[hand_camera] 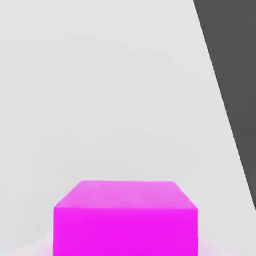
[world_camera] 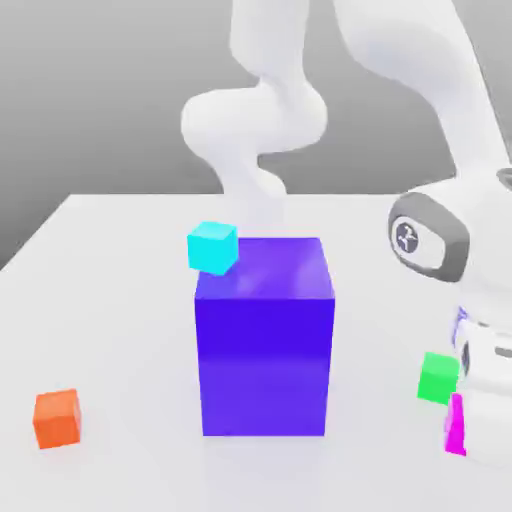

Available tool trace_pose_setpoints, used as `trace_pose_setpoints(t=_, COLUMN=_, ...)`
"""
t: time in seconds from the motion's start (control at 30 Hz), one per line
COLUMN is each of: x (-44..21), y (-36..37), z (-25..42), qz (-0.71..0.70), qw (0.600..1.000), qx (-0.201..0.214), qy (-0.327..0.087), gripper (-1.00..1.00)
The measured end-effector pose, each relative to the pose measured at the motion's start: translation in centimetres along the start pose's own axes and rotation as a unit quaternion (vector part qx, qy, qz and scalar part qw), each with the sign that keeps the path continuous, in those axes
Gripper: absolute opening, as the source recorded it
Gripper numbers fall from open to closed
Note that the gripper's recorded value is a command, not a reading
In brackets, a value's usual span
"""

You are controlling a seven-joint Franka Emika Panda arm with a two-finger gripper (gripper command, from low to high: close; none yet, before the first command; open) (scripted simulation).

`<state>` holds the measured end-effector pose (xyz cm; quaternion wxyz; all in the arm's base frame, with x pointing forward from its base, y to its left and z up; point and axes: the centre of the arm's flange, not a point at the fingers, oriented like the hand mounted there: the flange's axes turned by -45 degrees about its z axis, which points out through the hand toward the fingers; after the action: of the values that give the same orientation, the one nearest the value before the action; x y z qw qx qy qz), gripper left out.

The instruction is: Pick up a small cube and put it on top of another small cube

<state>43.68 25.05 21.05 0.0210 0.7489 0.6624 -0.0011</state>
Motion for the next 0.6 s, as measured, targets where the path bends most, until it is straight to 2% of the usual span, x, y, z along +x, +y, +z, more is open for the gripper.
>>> trace_pose_setpoints(t=0.13, x=0.3, y=-2.5, z=-1.4, qz=-0.117, qw=0.993, qx=-0.009, qy=-0.006, gripper=-1.00)
trace_pose_setpoints(t=0.3, x=0.5, y=-5.8, z=-2.8, qz=-0.261, qw=0.965, qx=-0.012, qy=-0.007, gripper=-1.00)
trace_pose_setpoints(t=0.6, x=0.6, y=-12.5, z=-3.9, qz=-0.508, qw=0.861, qx=-0.003, qy=0.009, gripper=-1.00)
